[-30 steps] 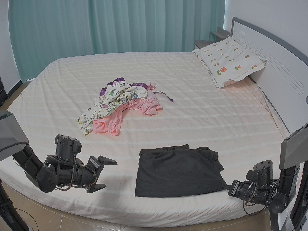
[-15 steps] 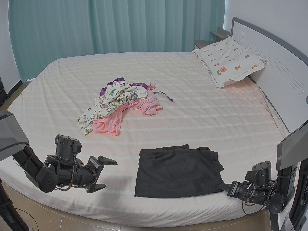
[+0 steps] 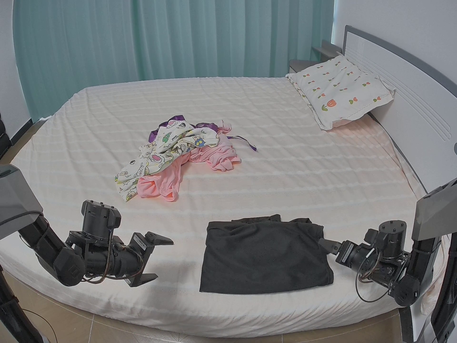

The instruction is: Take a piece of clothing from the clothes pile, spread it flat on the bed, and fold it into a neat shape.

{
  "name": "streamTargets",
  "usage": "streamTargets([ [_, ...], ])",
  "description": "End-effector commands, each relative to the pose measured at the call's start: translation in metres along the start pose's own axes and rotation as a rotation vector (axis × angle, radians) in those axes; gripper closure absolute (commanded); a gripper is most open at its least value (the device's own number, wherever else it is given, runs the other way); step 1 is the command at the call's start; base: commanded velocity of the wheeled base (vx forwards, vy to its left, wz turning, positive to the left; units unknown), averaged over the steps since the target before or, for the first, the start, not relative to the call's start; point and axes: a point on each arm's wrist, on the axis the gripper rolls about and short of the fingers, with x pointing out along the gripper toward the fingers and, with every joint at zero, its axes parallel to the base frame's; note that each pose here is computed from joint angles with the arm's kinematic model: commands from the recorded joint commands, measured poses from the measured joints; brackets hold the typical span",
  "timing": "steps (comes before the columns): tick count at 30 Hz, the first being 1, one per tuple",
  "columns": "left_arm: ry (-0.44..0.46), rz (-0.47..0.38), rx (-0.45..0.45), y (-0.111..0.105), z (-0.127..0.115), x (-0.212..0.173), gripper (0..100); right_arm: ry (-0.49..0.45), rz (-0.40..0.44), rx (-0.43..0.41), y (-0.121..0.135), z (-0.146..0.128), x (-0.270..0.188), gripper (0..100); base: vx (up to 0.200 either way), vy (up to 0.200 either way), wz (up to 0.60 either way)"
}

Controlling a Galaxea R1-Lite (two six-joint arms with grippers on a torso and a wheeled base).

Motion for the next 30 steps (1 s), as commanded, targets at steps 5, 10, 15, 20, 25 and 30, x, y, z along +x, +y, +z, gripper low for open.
streamTargets([
  [5,0.004,0.004,0.002,0.001,-0.001,0.000,0,-0.050,0.065,0.030,0.014,0.022,0.066,0,0.000,0.000,0.00],
  [10,0.004,0.002,0.004,0.001,-0.001,0.000,0,-0.024,0.063,0.089,0.008,0.013,0.085,0,0.000,0.000,0.00],
  [15,0.008,0.002,0.006,0.000,-0.003,0.001,0,-0.030,0.066,0.098,0.007,0.015,0.089,0,0.000,0.000,0.00],
  [20,0.010,0.005,0.007,0.001,-0.003,0.001,0,-0.045,0.074,0.099,0.008,0.019,0.093,0,0.000,0.000,0.00],
  [25,0.010,0.004,0.007,0.001,-0.003,0.001,0,-0.068,0.062,0.110,0.002,0.027,0.097,100,0.000,0.000,0.00],
  [30,0.010,0.004,0.007,0.001,-0.003,0.001,0,-0.099,0.037,0.130,-0.012,0.034,0.109,100,0.000,0.000,0.00],
])
